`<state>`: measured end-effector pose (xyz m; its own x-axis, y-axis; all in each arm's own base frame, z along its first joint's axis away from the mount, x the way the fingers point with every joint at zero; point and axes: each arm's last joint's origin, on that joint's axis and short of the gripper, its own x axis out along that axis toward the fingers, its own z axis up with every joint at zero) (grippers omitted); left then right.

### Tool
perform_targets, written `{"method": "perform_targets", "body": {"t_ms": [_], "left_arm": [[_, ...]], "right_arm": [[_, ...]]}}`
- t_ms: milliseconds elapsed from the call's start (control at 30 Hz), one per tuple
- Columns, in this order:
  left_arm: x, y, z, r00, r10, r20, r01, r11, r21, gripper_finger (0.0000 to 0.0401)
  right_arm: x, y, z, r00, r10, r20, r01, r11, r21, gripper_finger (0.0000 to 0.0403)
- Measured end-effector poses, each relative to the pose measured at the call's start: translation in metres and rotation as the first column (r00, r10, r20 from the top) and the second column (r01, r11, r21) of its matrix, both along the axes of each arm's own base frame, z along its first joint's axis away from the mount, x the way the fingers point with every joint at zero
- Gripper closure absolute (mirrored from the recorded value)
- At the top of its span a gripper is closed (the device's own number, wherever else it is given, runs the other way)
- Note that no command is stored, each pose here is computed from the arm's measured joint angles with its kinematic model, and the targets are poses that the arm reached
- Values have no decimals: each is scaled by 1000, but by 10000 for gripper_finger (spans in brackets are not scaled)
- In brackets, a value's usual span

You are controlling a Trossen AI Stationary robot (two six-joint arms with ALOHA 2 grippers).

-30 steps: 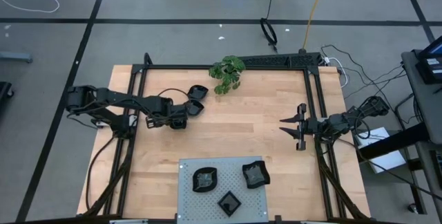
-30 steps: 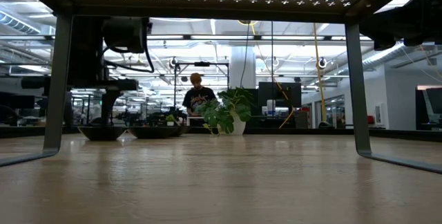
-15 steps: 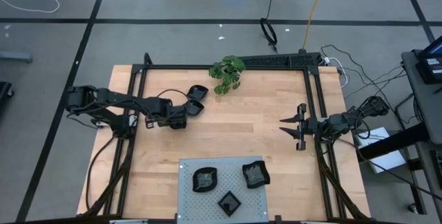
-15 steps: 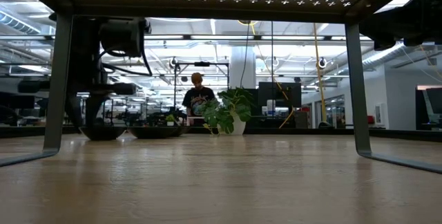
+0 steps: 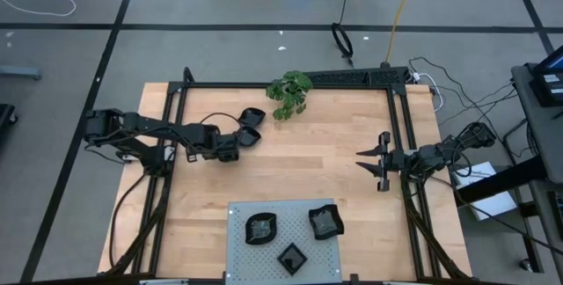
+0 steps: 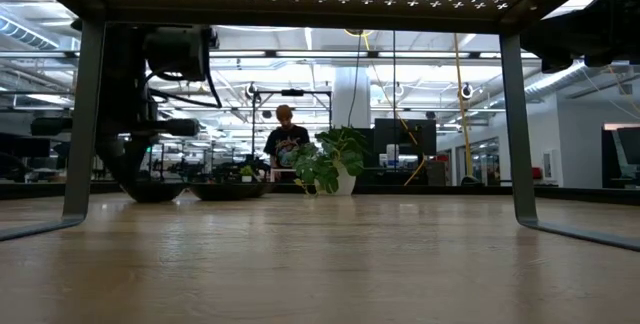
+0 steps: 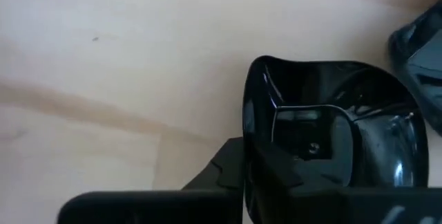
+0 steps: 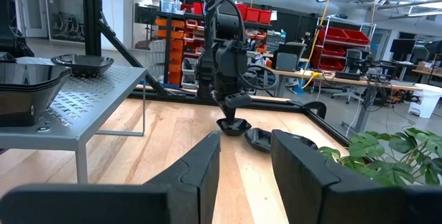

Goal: Pick & Place Mini shaped plates
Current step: Stack the leaf-shaped plate onto the other leaf-shaped plate on the shelf

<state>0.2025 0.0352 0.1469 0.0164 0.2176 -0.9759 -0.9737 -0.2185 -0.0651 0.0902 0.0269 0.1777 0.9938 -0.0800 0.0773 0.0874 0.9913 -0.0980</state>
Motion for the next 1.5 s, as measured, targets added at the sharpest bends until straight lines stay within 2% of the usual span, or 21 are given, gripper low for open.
{"method": "perform_targets", "body": {"t_ms": [133, 233, 500, 633, 800, 933, 1267, 1367, 1500], "left_arm": [[2, 1, 0, 999, -47, 9, 47, 999, 17, 376], [4, 1, 2, 994, -104, 20, 104, 995, 8, 391], [5, -1, 12, 989, -132, 61, 133, 991, -5, 395], [2, -4, 22, 984, -152, 92, 146, 987, 63, 395], [-5, -10, 41, 961, -242, 136, 216, 960, 179, 397], [-11, -12, 54, 952, -237, 196, 184, 949, 255, 394], [-20, -22, 78, 908, -282, 309, 187, 935, 303, 398], [-20, -27, 91, 873, -376, 310, 267, 902, 340, 398], [-13, -35, 108, 808, -531, 254, 399, 811, 427, 399]], "right_arm": [[0, 0, 0, 1000, 0, 0, 0, 1000, 0, 284], [0, 0, 0, 1000, 0, 0, 0, 1000, 0, 284], [0, 0, 0, 1000, 0, 0, 0, 1000, 0, 284], [0, 0, 0, 1000, 0, 0, 0, 1000, 0, 284], [0, 0, 0, 1000, 0, 0, 0, 1000, 0, 284], [0, 0, 0, 1000, 0, 0, 0, 1000, 0, 284], [0, 0, 0, 1000, 0, 0, 0, 1000, 0, 284], [0, 0, 0, 1000, 0, 0, 0, 1000, 0, 284], [0, 0, 0, 1000, 0, 0, 0, 1000, 0, 284]]}}
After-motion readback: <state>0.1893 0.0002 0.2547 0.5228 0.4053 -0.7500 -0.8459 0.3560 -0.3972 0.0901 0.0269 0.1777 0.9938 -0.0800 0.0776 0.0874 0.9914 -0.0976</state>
